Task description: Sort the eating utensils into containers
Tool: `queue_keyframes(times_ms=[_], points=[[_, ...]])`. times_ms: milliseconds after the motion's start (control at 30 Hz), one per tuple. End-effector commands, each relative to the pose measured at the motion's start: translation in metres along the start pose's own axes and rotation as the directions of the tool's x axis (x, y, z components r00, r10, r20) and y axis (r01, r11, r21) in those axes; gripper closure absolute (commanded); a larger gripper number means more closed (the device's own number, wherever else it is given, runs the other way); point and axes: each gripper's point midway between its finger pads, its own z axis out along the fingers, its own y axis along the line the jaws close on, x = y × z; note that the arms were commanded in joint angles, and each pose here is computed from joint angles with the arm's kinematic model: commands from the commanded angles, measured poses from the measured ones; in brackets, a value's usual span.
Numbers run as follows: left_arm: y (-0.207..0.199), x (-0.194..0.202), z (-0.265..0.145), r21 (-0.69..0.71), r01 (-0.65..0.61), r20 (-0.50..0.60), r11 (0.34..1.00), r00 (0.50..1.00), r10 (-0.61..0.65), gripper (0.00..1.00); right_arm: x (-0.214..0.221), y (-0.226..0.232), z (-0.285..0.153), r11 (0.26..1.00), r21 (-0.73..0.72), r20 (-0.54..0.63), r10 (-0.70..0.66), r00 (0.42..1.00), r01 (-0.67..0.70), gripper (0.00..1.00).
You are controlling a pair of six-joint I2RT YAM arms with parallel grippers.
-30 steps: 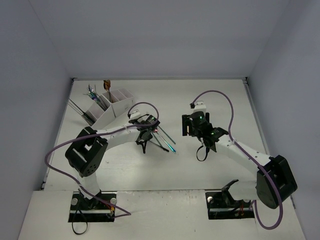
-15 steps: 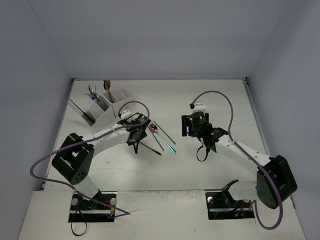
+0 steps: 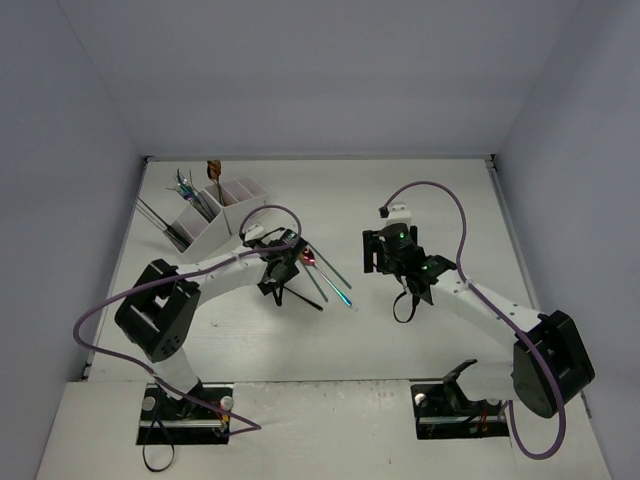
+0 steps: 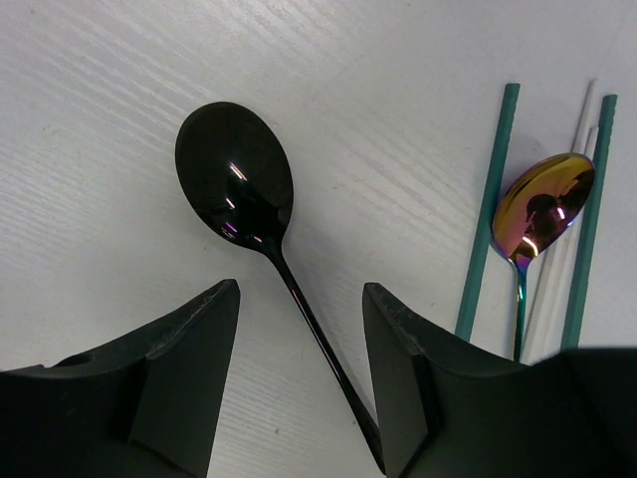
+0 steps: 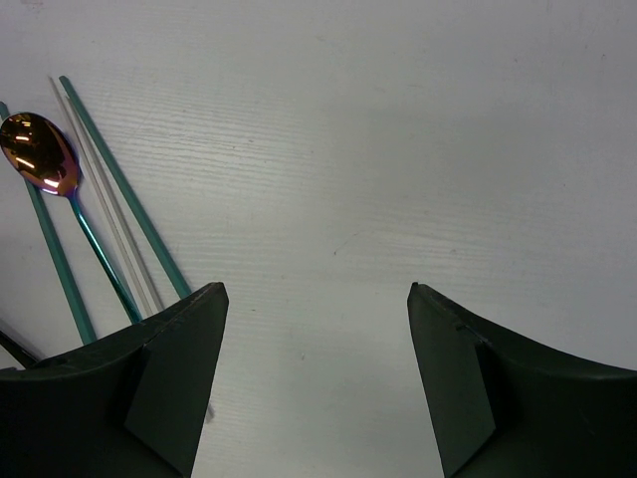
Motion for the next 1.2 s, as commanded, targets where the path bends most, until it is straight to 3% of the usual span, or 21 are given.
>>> queue_keyframes(times_ms=[0,233,367,533,767,933,1067,1167], points=[[0.000,-0.009,0.003,-0.027,0.047,0.016,0.999,0.999,-0.046,0.51,-0.017,0.000,0.000,1.000,-0.007,0.061,0.014,0.998,-0.014,0.30],[0.014,-0.011,0.017,-0.085,0.041,0.008,0.996,0.999,-0.040,0.60,-0.015,0.000,0.001,1.000,-0.006,0.058,0.008,0.998,-0.008,0.30],[0.019,-0.013,0.018,-0.099,0.021,0.011,0.995,1.000,-0.020,0.80,-0.013,0.000,0.002,1.000,-0.006,0.048,0.003,0.999,-0.003,0.30],[0.018,-0.022,0.008,-0.090,-0.013,0.031,0.996,0.999,0.016,0.99,-0.011,0.000,0.003,1.000,-0.008,0.044,-0.001,0.999,0.002,0.30],[-0.004,-0.071,-0.038,0.008,-0.044,0.160,0.999,0.986,0.042,1.00,-0.010,0.000,0.005,1.000,-0.009,0.039,-0.003,0.999,0.004,0.30],[-0.037,-0.150,-0.107,0.099,-0.172,0.404,0.980,0.907,0.118,1.00,-0.014,0.001,0.001,1.000,-0.017,0.054,0.005,0.999,-0.004,0.30],[-0.054,-0.220,-0.159,0.104,-0.220,0.625,0.970,0.773,0.109,1.00,-0.019,0.004,-0.003,0.999,-0.038,0.066,0.016,0.998,-0.013,0.30],[-0.052,-0.266,-0.170,0.097,-0.198,0.708,0.975,0.703,0.072,1.00,-0.020,0.007,-0.004,0.998,-0.054,0.073,0.015,0.997,-0.011,0.30]])
